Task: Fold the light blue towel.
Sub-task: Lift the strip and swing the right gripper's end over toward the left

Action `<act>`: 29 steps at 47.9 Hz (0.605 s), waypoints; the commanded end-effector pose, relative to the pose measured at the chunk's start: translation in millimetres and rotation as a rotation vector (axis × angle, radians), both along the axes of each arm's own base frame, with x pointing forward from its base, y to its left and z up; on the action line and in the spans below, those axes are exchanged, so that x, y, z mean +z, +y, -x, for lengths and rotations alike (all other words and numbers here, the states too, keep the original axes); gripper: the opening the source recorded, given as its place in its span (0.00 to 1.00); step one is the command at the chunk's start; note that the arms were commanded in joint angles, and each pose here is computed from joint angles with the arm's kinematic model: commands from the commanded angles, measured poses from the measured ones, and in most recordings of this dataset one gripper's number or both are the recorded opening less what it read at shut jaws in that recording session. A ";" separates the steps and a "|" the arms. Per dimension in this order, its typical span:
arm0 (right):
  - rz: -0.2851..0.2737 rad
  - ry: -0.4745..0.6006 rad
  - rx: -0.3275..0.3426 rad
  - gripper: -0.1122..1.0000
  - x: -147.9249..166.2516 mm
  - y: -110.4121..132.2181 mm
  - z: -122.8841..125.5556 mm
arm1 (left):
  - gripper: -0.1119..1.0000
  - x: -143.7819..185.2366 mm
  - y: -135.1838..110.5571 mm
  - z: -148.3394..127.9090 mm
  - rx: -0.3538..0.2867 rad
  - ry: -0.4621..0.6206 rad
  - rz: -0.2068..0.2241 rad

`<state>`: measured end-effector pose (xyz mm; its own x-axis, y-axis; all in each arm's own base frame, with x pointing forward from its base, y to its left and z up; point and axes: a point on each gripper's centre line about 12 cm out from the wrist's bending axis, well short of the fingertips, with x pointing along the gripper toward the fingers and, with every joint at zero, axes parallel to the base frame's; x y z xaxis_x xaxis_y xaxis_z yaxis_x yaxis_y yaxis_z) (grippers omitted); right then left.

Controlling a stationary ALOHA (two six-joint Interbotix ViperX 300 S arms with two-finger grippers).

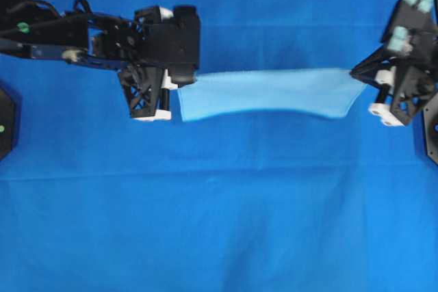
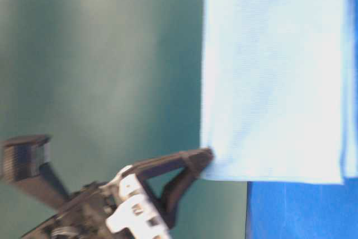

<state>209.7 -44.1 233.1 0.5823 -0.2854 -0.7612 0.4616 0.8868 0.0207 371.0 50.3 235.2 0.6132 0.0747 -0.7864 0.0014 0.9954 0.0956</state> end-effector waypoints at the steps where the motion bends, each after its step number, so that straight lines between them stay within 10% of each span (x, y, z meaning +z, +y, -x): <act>1: 0.009 -0.030 0.002 0.12 11.3 -0.2 -0.4 | 0.12 17.1 -1.0 3.4 0.000 -0.046 -0.005; 13: 0.033 -0.019 -0.001 0.12 7.4 -5.2 -6.9 | 0.12 14.5 -5.6 7.4 0.015 -0.048 0.016; 29: 0.138 -0.058 -0.085 0.12 6.0 -58.8 -33.3 | 0.12 15.8 -72.3 -12.5 -0.148 -0.191 0.030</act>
